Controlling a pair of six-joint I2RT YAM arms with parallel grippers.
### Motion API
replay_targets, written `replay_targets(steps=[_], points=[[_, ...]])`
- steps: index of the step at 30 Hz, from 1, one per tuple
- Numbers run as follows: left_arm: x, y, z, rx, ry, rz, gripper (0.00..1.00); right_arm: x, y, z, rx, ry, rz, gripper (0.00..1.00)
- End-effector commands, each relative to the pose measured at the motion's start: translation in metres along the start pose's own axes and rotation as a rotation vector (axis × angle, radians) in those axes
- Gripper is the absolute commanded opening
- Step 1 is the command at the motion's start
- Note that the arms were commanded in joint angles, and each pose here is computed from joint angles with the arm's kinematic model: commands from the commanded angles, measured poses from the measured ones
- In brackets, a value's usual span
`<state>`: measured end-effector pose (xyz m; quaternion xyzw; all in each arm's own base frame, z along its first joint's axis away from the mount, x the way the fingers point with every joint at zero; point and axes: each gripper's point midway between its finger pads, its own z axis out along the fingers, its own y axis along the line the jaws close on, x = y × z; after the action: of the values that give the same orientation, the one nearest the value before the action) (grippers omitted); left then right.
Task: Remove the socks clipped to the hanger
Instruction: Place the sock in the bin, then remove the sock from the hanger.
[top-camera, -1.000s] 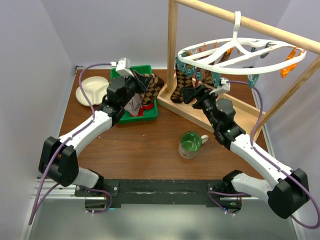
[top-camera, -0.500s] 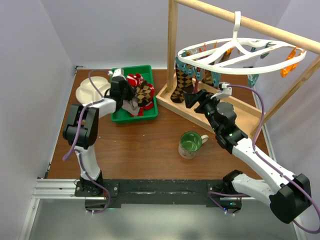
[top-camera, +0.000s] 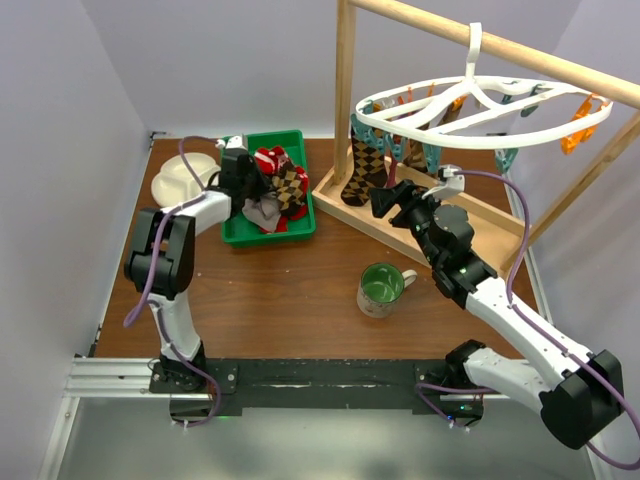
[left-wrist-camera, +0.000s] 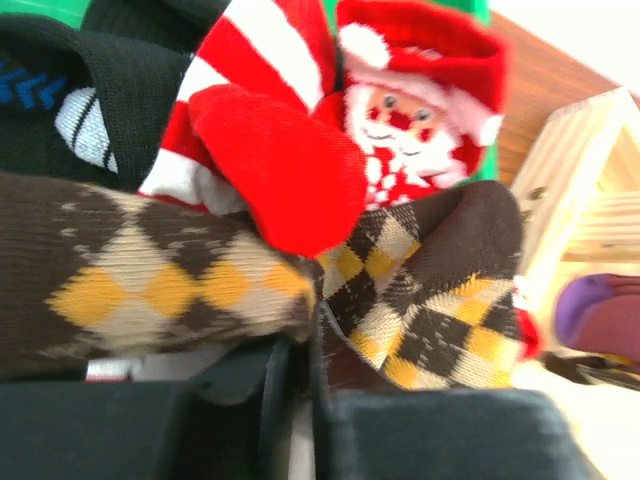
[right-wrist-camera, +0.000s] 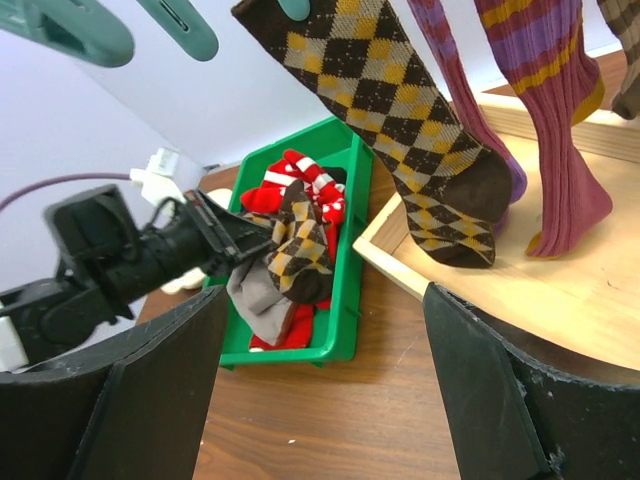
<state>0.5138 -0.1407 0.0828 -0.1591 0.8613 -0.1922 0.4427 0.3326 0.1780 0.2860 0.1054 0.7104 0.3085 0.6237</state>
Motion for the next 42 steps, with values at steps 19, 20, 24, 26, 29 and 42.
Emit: replay_targets(steps=[19, 20, 24, 26, 29, 42], points=[[-0.082, -0.101, -0.139, 0.375, -0.240, 0.102, 0.63, -0.032, -0.006, -0.014, 0.052, -0.099, -0.071, 0.88], [-0.082, -0.113, -0.145, 0.425, -0.247, 0.123, 0.63, -0.032, -0.009, -0.015, 0.065, -0.101, -0.075, 0.88], [-0.074, -0.179, -0.164, 0.642, -0.267, 0.238, 0.63, -0.032, -0.015, -0.021, 0.084, -0.112, -0.075, 0.88], [-0.071, -0.201, -0.162, 0.693, -0.276, 0.284, 0.63, -0.033, -0.017, -0.025, 0.087, -0.121, -0.073, 0.88], [-0.063, -0.235, -0.154, 0.790, -0.257, 0.324, 0.63, -0.036, -0.020, -0.032, 0.094, -0.130, -0.070, 0.88], [-0.060, -0.303, -0.145, 1.018, -0.338, 0.309, 0.63, -0.043, -0.018, -0.047, 0.085, -0.131, -0.090, 0.90]])
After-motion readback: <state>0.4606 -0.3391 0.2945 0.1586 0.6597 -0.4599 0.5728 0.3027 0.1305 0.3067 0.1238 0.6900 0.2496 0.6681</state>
